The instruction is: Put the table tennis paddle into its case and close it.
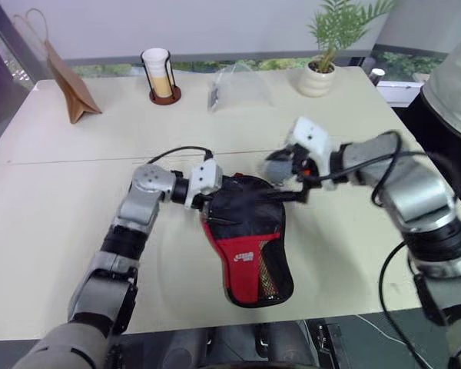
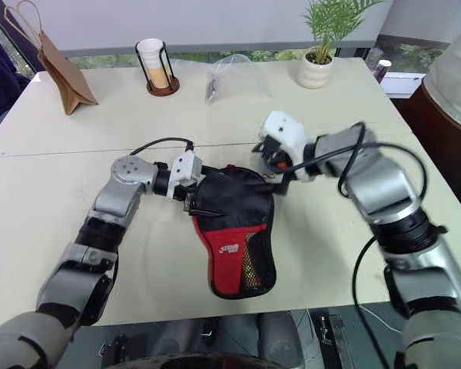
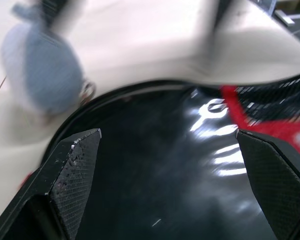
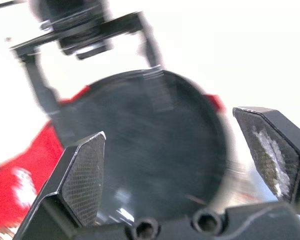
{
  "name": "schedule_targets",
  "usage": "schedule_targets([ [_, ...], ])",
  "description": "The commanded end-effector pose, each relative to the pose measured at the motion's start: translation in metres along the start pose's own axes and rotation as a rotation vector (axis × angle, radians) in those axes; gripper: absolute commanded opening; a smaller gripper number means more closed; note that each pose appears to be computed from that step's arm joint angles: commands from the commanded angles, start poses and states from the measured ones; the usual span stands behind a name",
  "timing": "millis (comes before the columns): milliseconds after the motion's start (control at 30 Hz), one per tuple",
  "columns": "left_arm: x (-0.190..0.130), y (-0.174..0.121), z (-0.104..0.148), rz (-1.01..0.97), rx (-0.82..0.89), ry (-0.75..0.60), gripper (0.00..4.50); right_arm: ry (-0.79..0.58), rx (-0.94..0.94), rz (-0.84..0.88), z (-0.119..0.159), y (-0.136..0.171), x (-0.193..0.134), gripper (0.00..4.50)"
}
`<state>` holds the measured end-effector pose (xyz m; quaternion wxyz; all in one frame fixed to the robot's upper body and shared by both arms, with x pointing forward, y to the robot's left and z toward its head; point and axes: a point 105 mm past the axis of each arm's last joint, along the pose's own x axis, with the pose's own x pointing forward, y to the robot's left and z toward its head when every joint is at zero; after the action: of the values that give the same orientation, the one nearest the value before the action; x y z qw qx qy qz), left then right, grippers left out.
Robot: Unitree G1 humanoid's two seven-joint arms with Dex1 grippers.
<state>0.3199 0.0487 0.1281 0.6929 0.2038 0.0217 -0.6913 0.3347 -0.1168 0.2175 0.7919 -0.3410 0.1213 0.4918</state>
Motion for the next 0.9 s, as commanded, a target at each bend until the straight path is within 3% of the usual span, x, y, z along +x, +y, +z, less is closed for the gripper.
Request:
schedule_targets([
  [33,0.005,-0.005,0.011,0.004,0.032,-0.012,4.46,0.042,-0.115,-0.009,-0.004,-0.017,-0.007,4.5],
  [333,0.013,-0.016,-0.018,0.042,0.004,0.102,4.46,0.201,-0.251,0.019,-0.049,-0.06,0.009,4.5],
  [867,0.019,-0.02,-0.039,0.085,-0.039,0.166,4.46,0.242,-0.243,0.072,-0.06,-0.073,0.039,4.5],
  [900,0.019,-0.02,-0.04,0.085,-0.04,0.173,4.49,0.248,-0.243,0.069,-0.061,-0.073,0.04,4.24],
])
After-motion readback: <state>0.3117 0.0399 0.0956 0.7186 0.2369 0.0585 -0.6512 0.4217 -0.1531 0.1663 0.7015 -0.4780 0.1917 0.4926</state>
